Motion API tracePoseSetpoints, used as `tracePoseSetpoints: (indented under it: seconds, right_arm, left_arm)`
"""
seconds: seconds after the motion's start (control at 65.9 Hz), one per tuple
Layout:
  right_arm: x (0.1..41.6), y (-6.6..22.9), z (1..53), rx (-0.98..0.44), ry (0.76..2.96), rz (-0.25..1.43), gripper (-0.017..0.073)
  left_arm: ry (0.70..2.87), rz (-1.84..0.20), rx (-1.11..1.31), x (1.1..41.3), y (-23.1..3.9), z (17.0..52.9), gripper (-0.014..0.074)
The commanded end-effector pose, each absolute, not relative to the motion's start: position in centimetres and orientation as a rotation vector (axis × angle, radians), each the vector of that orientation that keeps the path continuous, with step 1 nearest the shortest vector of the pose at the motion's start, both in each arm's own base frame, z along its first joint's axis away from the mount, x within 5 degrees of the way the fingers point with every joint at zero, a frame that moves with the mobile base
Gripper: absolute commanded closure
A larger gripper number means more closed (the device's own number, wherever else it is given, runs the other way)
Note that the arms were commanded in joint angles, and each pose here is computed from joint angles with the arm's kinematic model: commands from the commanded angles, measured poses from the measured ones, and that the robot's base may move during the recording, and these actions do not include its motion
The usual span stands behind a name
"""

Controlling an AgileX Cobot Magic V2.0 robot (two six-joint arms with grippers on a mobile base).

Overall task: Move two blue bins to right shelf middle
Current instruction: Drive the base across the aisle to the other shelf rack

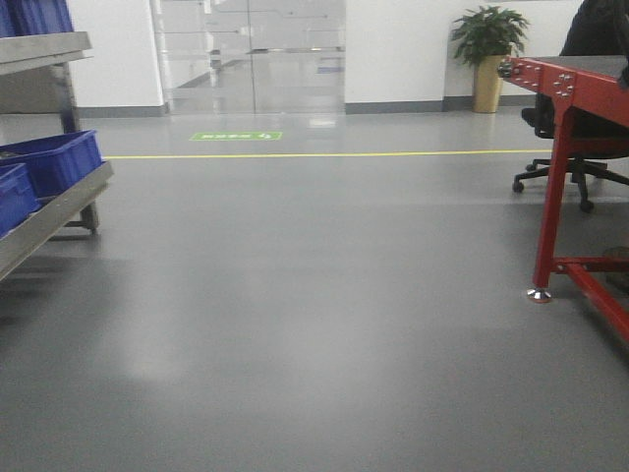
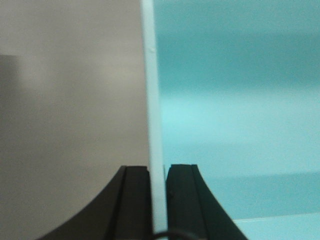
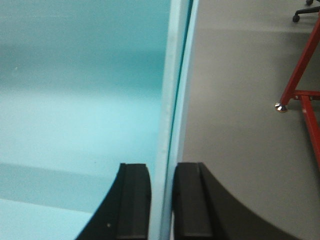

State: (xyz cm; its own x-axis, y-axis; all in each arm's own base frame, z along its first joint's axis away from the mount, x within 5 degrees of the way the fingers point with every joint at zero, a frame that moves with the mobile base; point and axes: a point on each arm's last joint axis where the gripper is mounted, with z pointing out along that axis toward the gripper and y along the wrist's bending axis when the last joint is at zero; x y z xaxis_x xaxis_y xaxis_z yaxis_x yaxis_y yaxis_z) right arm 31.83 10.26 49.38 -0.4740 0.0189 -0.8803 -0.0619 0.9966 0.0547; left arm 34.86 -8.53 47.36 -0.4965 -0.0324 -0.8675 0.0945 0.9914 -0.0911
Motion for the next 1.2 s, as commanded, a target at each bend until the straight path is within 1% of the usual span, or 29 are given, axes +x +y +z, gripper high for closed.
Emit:
tracePoseSetpoints:
  seconds: [0.0, 1.184]
  right_arm:
    - [31.18, 10.14, 51.54, -0.058, 1.92, 0.124, 0.0722]
    - [31.18, 10.14, 51.54, -0.058, 1.92, 0.124, 0.0722]
  left_arm:
    - [1.965, -0.162, 0.054, 34.62, -8.4, 49.09, 0.0704]
    - [1.963, -0.163, 0.054, 34.63, -8.41, 49.11, 0.0704]
